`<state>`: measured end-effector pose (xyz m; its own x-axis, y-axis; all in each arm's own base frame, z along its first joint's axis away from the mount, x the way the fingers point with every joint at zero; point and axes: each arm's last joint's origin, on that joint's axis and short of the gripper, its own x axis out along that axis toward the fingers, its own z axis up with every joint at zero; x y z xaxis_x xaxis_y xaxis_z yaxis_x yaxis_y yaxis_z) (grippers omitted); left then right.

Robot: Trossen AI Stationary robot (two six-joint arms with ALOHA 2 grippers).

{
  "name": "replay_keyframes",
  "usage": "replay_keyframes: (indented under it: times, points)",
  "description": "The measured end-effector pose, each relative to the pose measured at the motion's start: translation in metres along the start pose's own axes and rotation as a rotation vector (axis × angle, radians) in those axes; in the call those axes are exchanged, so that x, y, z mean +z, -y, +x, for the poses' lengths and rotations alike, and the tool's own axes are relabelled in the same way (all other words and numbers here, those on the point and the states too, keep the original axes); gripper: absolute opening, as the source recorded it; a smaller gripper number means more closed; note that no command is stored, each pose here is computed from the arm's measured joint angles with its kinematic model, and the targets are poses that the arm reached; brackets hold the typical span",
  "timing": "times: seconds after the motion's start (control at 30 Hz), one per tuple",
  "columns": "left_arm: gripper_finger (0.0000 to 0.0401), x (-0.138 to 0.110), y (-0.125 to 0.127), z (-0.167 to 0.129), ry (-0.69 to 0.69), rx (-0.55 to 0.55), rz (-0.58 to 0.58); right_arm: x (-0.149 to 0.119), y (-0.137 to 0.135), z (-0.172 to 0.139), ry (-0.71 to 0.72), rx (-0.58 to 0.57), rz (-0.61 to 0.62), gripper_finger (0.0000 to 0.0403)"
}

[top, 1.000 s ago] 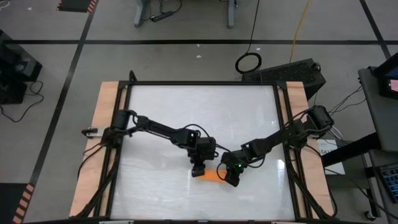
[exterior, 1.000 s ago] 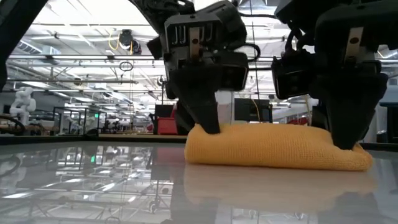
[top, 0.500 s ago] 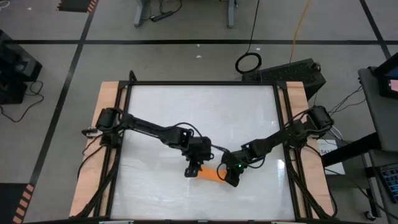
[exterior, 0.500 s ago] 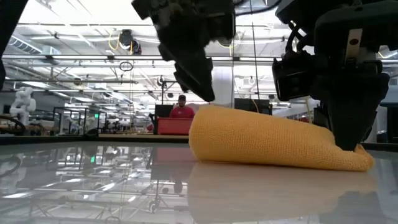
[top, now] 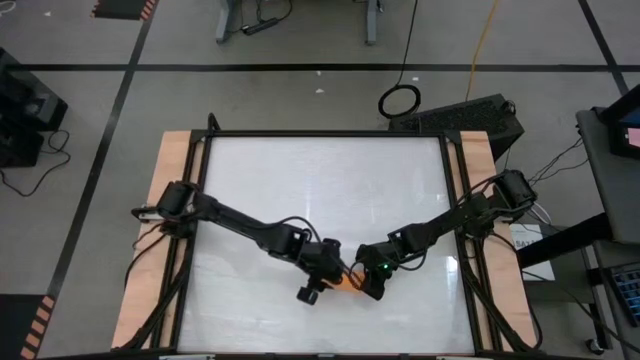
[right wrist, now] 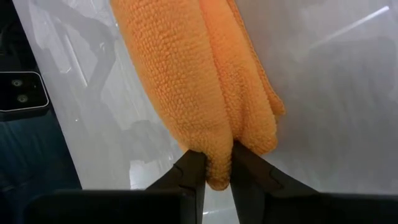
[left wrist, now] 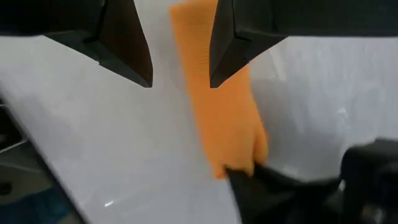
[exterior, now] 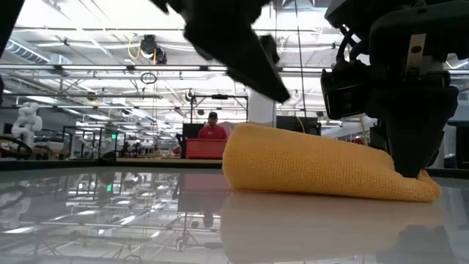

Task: Roll towel
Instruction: Roll the orange microfiber cloth

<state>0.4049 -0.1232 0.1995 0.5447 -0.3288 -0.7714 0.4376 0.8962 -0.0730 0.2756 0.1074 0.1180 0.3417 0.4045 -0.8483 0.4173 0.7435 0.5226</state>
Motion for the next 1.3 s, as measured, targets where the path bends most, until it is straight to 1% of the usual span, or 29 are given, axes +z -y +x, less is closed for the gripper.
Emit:
replay_keyframes:
  times: [0.33,0.6,0.8,1.13,1.3]
  points:
    - [0.0162,-0.016,-0.014,0.026,-0.075,-0.011,-0.037,0.000,0.000,0.000,0.001,0.002,-0.007,0.0057]
    - [0.0162,-0.027,-0.023,0.043,-0.113,-0.024,-0.089,0.000,-0.005,-0.017,0.048,0.016,-0.058,0.0057]
    - [0.0162,-0.029,-0.029,0.044,-0.122,-0.023,-0.127,-0.002,-0.011,-0.041,0.097,0.038,-0.112,0.0057]
    - [0.0162,-0.033,-0.038,0.042,-0.134,-0.042,-0.183,-0.009,-0.028,-0.096,0.238,0.170,-0.267,0.0057]
    - [0.0162,-0.033,-0.038,0.042,-0.132,-0.050,-0.199,-0.017,-0.026,-0.121,0.293,0.155,-0.308,0.0057]
